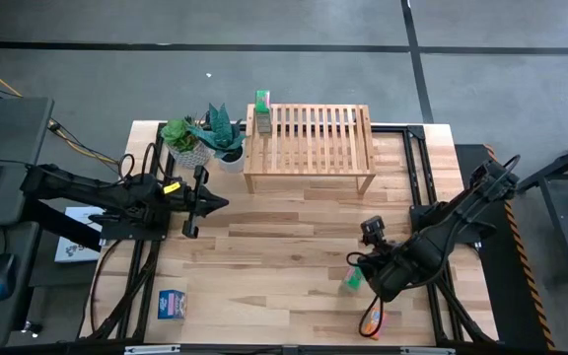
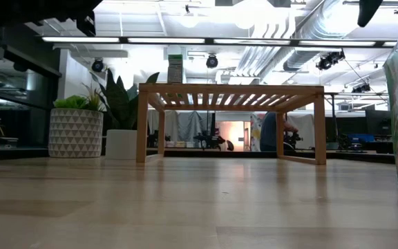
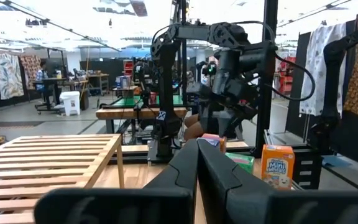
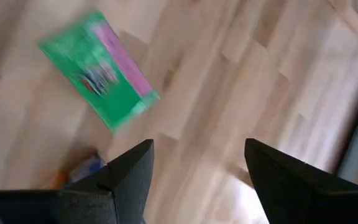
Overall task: Stack cereal on shelf
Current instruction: Put the green cereal box on the shelf aligned with the other green cereal box
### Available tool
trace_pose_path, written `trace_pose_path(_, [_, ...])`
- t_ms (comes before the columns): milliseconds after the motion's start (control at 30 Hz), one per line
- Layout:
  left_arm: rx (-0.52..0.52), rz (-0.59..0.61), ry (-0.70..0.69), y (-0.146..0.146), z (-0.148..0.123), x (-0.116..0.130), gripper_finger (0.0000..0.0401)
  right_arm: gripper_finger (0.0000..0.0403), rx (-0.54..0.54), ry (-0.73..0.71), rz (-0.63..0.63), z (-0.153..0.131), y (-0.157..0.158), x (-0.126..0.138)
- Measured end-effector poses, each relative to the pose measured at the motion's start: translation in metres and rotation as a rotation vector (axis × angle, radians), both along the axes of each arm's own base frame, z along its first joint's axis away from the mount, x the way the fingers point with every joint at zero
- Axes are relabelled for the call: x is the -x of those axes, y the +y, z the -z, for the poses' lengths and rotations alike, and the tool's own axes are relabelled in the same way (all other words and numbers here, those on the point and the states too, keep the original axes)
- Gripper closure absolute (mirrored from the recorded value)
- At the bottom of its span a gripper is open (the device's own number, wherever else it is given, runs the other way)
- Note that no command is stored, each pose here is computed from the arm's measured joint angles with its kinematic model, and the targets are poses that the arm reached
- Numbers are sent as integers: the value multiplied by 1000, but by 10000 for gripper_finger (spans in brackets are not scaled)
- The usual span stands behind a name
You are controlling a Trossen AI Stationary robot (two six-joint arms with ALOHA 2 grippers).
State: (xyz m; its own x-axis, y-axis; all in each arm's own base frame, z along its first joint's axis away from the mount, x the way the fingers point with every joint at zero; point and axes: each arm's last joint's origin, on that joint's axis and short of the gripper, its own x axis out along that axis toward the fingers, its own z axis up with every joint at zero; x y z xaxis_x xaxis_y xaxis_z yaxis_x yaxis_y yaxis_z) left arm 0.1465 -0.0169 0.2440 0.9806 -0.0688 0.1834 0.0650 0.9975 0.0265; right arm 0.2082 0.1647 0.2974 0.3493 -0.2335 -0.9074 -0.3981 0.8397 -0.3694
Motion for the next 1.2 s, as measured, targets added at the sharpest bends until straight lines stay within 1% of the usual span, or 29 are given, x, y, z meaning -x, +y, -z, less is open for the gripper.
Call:
trace_pose_path(100, [0, 0, -8, 0, -1, 0, 401, 157, -59, -7, -53, 0, 4, -4])
trace_pose_path(167, [1, 0, -12, 0, -1, 0, 401, 157, -60, 0, -104, -2, 6, -4])
trace_pose_path(267, [1, 0, -11, 0, -1, 0, 401, 157, -97, 20, -146, -2, 9, -4])
trace_pose_path(333, [1, 0, -11, 0, -1, 0, 401, 157, -160, 57, -172, -2, 11, -4])
trace_pose_path(433, [1, 0, -11, 0, -1, 0, 401, 157, -275, 72, -156, -3, 13, -8])
trace_pose_path(533, [1, -1, -15, 0, -1, 0, 401, 157, -339, 51, -174, -4, 18, -11])
trace_pose_path(700, [-3, -2, -20, 0, -2, 0, 401, 157, -347, 20, -144, -5, 19, -12])
trace_pose_path(900, [-56, -13, -23, 0, -2, 0, 401, 157, -341, 21, -138, -3, 19, -12])
trace_pose_path(1033, [-59, -13, -23, 0, -2, 0, 401, 157, -324, 5, -152, -3, 19, -13])
trace_pose_path(1200, [-48, -11, -23, 0, -2, 0, 401, 157, -329, -16, -131, -4, 19, -15])
